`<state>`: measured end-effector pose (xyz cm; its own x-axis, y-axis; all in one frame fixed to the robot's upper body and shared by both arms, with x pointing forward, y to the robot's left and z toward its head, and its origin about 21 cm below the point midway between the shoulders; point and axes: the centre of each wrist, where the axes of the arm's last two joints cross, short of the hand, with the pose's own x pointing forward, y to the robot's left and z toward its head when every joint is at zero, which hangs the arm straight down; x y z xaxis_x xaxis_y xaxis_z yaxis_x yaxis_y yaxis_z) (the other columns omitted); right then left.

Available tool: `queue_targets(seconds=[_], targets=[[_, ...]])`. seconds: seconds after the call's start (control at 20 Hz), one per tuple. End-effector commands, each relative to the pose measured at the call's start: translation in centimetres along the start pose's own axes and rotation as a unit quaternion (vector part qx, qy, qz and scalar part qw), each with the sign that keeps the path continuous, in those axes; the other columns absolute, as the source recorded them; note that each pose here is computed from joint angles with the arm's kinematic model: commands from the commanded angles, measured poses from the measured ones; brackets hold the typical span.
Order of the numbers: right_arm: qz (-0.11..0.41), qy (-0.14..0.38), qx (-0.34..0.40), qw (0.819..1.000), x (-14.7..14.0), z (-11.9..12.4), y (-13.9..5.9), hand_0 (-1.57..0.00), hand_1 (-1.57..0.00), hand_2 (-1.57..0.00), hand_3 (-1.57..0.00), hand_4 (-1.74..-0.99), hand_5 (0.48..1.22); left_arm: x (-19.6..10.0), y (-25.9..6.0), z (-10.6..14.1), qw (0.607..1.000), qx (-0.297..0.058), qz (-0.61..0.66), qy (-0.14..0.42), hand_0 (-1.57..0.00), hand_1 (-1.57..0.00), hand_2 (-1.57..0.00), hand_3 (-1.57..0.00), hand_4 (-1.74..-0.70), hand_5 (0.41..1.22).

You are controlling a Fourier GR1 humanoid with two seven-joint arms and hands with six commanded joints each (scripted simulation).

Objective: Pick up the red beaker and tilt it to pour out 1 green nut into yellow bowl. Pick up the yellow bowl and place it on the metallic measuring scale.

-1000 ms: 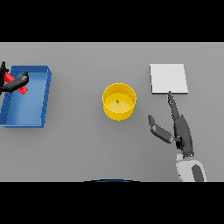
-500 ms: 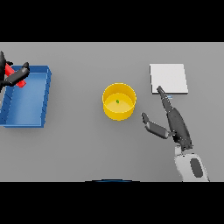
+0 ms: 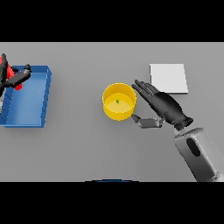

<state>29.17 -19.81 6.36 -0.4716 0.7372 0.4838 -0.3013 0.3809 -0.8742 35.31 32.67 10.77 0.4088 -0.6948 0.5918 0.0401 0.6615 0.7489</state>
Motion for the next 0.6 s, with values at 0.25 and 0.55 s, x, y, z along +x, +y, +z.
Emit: queue_targets(seconds=[0.25, 0.55], targets=[[0.071, -0.046, 0.086, 0.993, 0.6, -3.1, -0.4, 0.00, 0.00, 0.00, 0.00, -1.274, 0.656, 0.0, 0.0, 0.1, 1.000, -0.002, -0.001, -0.007, 0.00, 0.00, 0.00, 0.00, -0.80, 0.723], [0.113, -0.070, 0.155, 0.979, 1.2, -5.8, -0.2, 0.00, 0.00, 0.00, 0.00, -1.255, 0.686, 0.1, 0.2, -0.1, 1.000, -0.002, -0.001, -0.006, 0.00, 0.00, 0.00, 0.00, -0.79, 0.717]])
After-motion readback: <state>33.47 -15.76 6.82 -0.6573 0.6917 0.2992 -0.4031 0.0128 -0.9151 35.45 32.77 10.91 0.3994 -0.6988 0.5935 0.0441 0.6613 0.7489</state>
